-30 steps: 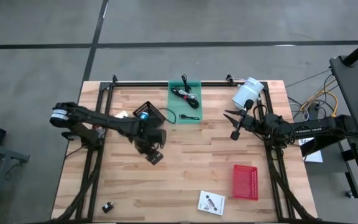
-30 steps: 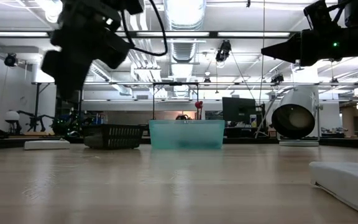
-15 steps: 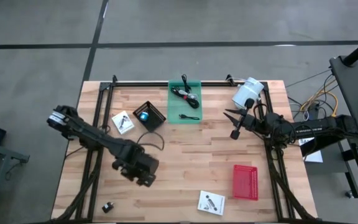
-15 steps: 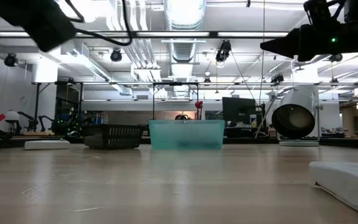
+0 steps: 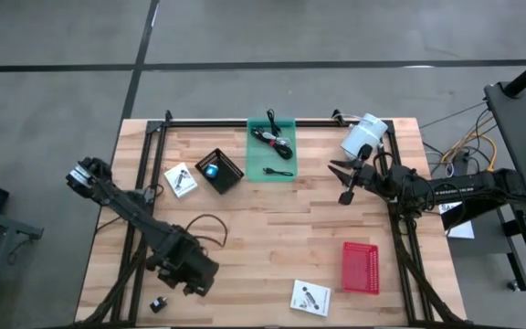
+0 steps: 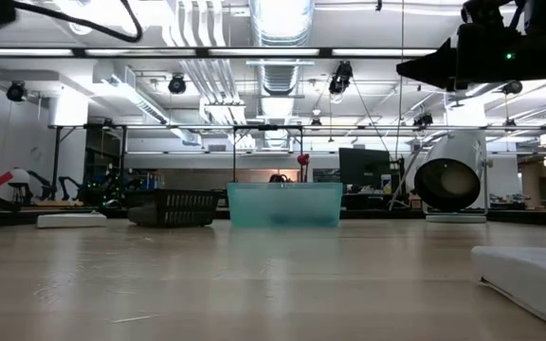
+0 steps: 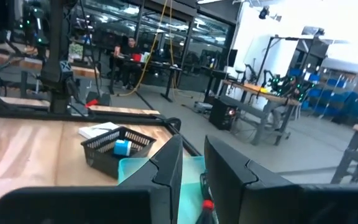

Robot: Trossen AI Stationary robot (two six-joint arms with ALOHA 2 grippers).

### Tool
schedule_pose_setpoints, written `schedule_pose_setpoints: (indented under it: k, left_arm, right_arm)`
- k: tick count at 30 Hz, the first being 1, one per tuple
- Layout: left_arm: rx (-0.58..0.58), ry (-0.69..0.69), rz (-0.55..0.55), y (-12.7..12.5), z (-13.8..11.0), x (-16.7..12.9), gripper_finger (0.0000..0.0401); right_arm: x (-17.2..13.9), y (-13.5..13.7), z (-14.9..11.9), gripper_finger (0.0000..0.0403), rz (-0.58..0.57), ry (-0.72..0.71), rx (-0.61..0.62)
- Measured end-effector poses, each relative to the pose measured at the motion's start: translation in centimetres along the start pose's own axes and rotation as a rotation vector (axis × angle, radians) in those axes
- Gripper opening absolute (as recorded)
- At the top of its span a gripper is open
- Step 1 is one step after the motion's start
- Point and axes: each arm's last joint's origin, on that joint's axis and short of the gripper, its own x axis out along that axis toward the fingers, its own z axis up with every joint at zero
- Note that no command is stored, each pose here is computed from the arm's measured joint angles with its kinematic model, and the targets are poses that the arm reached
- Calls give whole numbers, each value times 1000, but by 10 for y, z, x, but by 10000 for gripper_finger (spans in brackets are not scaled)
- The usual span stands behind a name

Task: Pick and place items into bin
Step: Put the black charger adapter into the black bin

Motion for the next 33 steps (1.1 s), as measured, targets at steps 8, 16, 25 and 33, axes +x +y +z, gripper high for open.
schedule_pose_setpoints:
  k: [8,16,25,33]
  left_arm:
    - [103,12,74,13,-29,20,187]
    - [49,28,25,11,-41,30,190]
    - [165,31,1,-7,-38,62,257]
    - [146,156,121,0,-50,83,262]
  right_arm:
    - [-1,1,-4,57,4,12,64]
    - [-1,1,-4,57,4,12,69]
    - [-1,1,-4,57,4,11,66]
    - [-1,1,-4,57,3,10,67]
